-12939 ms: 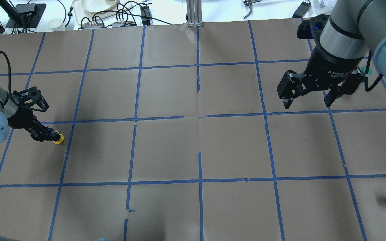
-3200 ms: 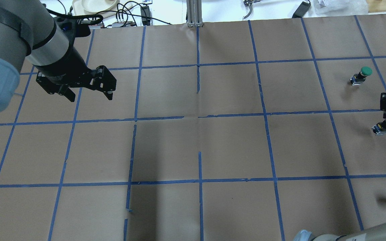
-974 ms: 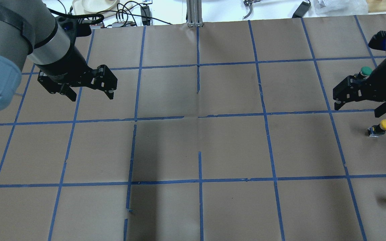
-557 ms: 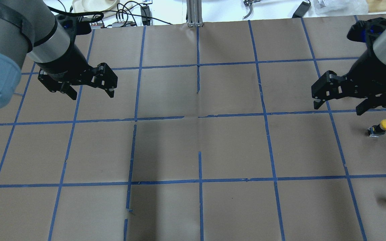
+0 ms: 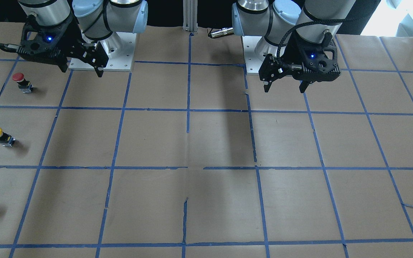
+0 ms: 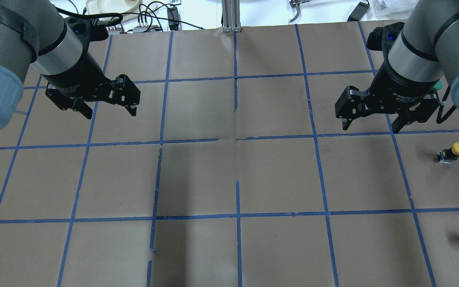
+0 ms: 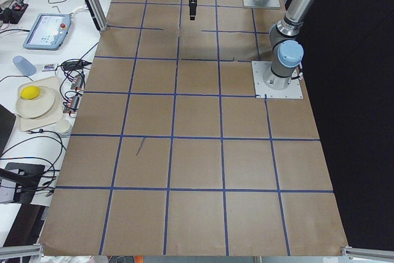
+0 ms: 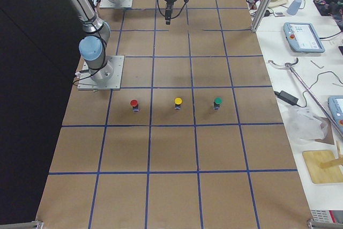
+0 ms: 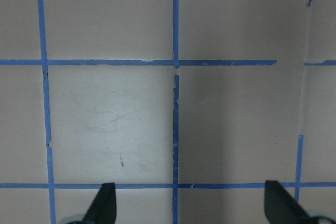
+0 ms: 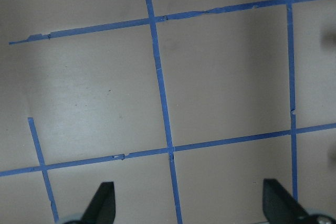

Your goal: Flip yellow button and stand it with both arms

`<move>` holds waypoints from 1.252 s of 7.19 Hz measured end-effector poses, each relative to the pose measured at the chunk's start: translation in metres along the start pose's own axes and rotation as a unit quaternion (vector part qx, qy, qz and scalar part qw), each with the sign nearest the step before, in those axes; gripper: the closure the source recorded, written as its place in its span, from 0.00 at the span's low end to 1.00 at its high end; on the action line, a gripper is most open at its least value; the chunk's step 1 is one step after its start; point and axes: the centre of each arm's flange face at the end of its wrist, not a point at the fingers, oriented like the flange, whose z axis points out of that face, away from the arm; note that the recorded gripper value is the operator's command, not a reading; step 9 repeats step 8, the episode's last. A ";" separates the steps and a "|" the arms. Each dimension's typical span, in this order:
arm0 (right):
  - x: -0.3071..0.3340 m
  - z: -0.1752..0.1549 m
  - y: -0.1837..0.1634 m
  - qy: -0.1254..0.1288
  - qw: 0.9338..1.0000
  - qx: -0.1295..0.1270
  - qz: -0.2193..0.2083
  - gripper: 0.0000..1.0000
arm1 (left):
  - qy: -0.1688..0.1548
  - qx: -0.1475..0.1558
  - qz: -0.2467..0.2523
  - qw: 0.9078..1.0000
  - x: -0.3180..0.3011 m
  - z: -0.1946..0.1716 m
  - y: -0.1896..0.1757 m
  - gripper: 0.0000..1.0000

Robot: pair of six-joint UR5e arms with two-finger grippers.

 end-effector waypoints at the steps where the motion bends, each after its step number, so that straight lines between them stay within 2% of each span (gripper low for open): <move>1: -0.005 -0.005 0.003 0.004 1.000 0.005 -0.007 0.00 | 0.000 -0.001 0.000 1.000 0.000 0.000 0.000 0.00; 4: -0.018 -0.014 0.009 0.004 1.000 0.013 -0.023 0.00 | 0.001 -0.001 0.001 1.000 0.001 0.001 0.001 0.00; 9: -0.013 -0.013 0.007 0.003 1.000 0.006 -0.019 0.00 | 0.001 -0.005 0.000 1.000 0.004 0.004 0.004 0.00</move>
